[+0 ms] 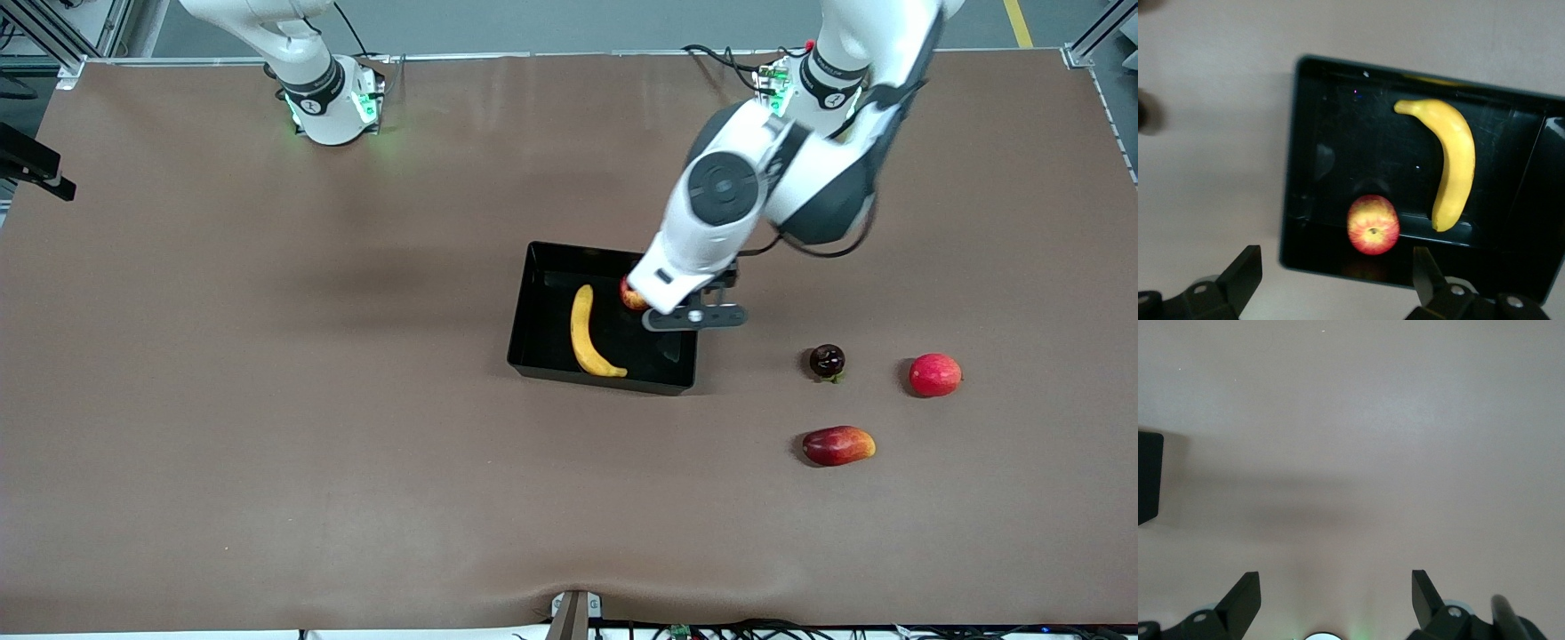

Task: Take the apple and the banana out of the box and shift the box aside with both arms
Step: 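Lower the left gripper into the box and grasp the apple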

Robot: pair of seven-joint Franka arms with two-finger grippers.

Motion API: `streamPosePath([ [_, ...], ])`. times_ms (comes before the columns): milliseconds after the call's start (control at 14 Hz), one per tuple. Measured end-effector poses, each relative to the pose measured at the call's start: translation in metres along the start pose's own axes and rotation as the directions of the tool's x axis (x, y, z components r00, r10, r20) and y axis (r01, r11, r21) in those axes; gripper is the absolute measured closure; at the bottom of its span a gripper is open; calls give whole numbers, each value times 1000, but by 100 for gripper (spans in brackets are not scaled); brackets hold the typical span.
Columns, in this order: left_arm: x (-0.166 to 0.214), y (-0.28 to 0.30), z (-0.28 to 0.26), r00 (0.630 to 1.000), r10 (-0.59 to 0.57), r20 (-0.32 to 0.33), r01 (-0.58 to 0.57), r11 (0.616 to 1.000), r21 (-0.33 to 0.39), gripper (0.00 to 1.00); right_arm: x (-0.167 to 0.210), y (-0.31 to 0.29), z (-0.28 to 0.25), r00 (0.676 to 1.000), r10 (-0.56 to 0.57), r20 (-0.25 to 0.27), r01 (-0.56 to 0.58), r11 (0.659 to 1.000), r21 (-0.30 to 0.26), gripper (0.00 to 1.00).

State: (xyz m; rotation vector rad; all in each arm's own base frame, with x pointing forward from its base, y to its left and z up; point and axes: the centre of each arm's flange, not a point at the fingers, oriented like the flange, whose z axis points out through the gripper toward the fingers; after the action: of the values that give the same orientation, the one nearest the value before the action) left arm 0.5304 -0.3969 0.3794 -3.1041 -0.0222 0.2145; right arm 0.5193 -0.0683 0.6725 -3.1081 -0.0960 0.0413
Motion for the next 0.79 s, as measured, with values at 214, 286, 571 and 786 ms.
streamPosePath([
  [214,0,19,43,999,17,33,-18,1000,18,0,0,0,0,1000,0,0,0,1000,0,0],
  [286,0,26,54,999,26,33,-26,1000,16,0,0,0,0,1000,0,0,0,1000,0,0],
  [571,-3,43,83,998,48,31,-48,999,10,0,0,0,0,1000,0,0,0,1000,0,0],
  [786,1,44,98,998,49,34,-49,999,16,0,0,0,0,1000,0,0,0,1000,0,0],
])
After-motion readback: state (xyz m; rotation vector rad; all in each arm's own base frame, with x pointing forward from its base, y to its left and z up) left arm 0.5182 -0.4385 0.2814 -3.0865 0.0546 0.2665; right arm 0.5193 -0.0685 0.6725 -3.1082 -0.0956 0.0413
